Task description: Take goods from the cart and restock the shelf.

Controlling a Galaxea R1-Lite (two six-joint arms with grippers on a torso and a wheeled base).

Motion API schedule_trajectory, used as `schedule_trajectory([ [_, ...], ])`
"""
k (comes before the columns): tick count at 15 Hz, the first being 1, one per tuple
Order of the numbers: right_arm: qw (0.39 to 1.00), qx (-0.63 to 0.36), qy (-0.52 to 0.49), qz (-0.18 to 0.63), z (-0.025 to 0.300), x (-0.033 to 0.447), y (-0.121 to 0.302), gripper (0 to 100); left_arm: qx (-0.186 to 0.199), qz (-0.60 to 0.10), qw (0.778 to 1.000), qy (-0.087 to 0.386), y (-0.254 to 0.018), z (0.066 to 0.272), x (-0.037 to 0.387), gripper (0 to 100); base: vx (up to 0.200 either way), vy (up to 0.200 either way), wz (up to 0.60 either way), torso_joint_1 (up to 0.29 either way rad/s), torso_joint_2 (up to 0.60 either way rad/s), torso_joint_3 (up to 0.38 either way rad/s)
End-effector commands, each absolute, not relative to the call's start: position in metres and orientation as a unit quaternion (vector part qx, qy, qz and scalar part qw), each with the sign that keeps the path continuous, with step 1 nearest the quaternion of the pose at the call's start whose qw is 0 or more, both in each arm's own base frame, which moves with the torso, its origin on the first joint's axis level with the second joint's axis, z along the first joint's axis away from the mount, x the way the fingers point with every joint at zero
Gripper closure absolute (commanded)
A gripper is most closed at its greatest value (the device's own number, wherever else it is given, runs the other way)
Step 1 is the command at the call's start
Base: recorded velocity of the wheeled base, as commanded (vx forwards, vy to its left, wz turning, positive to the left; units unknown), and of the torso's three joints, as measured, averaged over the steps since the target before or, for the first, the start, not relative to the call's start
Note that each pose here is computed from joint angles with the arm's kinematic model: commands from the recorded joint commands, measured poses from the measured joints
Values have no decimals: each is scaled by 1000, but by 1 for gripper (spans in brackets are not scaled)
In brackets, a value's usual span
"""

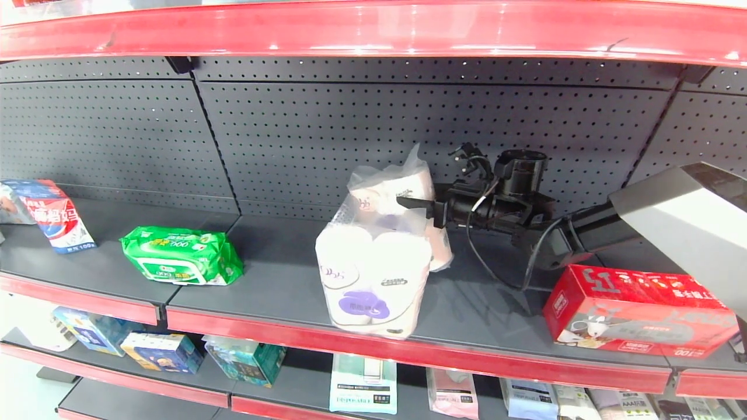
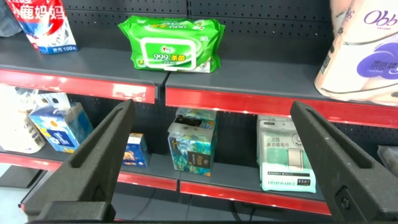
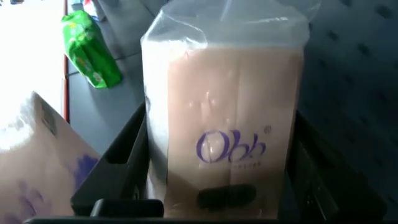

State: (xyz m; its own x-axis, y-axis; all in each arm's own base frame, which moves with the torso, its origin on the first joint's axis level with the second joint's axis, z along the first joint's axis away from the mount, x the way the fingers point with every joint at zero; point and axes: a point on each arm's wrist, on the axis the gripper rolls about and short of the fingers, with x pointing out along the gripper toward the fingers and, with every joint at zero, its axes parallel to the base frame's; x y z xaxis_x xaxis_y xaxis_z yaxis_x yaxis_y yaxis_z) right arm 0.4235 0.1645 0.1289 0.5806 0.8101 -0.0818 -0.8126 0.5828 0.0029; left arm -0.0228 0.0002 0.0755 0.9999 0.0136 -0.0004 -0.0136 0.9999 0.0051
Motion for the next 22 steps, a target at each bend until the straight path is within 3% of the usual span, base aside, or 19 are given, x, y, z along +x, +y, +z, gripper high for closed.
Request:
schedule_trajectory([
  [1, 892, -26, 53, 448, 126, 421, 148, 100, 3, 7, 1000, 0, 0, 75, -23, 0, 0, 0, 0, 0, 0, 0],
  [10, 869, -62, 83, 483, 119, 396, 110, 100, 2, 7, 1000, 0, 0, 75, -23, 0, 0, 0, 0, 0, 0, 0],
  [22, 837, -105, 61, 534, 101, 397, 114, 100, 3, 8, 1000, 0, 0, 75, -23, 0, 0, 0, 0, 0, 0, 0],
])
